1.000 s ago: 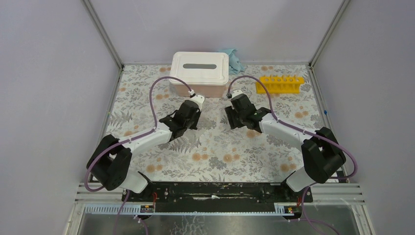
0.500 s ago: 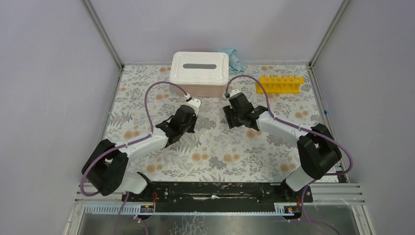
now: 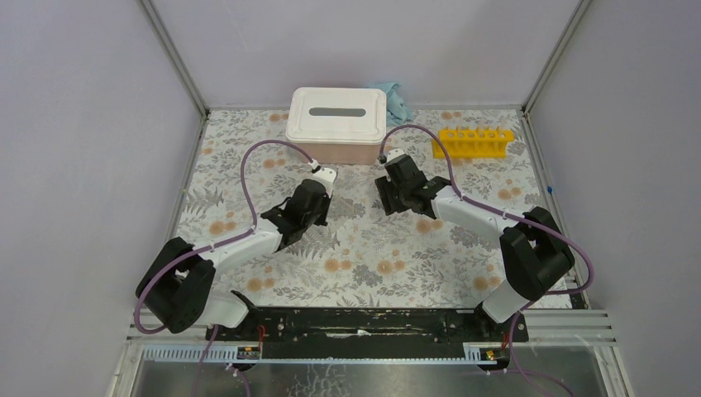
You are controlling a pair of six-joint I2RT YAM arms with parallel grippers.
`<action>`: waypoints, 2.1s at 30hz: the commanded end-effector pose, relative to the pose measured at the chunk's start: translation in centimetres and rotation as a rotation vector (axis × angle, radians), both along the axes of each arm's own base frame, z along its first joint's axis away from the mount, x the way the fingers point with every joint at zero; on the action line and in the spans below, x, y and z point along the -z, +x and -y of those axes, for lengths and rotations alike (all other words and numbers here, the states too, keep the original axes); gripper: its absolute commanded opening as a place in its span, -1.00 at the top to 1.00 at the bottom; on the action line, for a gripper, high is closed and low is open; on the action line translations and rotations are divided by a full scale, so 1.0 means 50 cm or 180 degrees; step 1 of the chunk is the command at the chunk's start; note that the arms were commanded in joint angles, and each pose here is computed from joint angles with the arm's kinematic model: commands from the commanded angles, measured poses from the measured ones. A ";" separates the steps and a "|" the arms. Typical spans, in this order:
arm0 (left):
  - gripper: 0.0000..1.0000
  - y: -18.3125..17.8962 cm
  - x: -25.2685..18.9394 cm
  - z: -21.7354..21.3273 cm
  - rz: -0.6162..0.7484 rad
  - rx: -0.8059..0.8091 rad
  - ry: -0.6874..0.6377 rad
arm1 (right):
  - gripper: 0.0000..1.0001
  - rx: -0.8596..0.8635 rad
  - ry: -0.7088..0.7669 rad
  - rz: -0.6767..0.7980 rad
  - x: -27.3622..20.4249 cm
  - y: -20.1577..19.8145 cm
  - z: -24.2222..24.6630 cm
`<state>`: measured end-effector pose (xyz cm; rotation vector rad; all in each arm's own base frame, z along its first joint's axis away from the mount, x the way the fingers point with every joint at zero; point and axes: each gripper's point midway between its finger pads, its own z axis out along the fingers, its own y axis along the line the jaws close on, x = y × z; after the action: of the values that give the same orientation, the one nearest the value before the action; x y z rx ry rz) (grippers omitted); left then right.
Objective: Organize the chemistry lab equipment
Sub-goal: Insert the test tube into the slot of the test tube rack, then pick up the test tube at the center of the board.
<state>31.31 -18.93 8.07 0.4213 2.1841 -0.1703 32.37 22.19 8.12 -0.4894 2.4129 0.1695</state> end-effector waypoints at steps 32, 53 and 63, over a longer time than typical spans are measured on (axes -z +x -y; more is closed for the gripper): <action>-0.08 0.027 -0.165 -0.016 0.0468 -0.0204 -0.0204 | -0.30 0.0630 0.0085 0.0315 -0.064 0.072 0.034; -0.30 -0.005 -0.271 0.023 0.0344 0.0080 -0.0543 | -0.26 0.1234 -0.0215 -0.0012 0.058 0.187 0.171; -0.31 -0.011 -0.272 0.022 0.0328 0.0085 -0.0566 | -0.14 0.1180 -0.0192 -0.0263 0.107 0.172 0.159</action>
<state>30.69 -19.75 19.94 0.3666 2.0783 -0.3113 39.95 13.31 1.94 -0.0625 2.5655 -0.0942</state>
